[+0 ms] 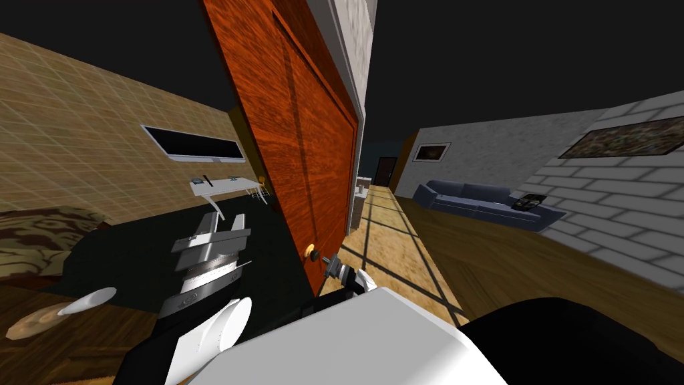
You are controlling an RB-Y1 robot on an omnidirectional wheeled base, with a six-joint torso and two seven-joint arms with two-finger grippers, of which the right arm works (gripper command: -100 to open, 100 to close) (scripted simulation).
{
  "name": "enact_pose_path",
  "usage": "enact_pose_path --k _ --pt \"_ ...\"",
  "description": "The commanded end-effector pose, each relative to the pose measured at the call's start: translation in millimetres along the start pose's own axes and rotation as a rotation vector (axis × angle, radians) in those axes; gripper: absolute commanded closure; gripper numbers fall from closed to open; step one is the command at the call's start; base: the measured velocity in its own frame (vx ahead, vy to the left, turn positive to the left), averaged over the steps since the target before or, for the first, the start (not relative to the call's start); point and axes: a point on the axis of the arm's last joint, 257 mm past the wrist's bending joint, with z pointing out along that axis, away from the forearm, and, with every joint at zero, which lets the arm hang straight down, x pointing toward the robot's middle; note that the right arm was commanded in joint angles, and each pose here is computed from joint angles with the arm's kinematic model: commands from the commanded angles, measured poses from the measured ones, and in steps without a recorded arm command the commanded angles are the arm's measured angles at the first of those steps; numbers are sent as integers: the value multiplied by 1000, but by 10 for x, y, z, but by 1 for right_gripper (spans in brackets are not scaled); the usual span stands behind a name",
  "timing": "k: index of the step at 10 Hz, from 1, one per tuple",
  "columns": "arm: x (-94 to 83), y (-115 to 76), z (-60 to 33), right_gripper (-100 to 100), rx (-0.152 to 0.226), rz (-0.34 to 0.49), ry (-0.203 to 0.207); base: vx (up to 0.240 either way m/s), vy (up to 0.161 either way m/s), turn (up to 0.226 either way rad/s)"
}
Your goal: Push the door open
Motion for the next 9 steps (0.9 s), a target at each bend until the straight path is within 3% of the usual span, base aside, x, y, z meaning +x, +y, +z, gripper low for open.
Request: enact_pose_path --k 1,3,4,5,6,9 --pt "49 -92 -108 -100 4 -15 17 -117 -66 -53" --pt "26 -123 -110 -100 11 -13 12 -163 -103 -49" --pt "-42 -75 -29 -100 14 2 -9 -158 -105 -63" --pt "-1 -87 -63 -100 13 -5 2 -68 -47 -6" --pt "44 -193 -128 -100 19 -23 21 46 103 50" --pt "38 -248 -110 -100 25 -30 25 108 156 18"
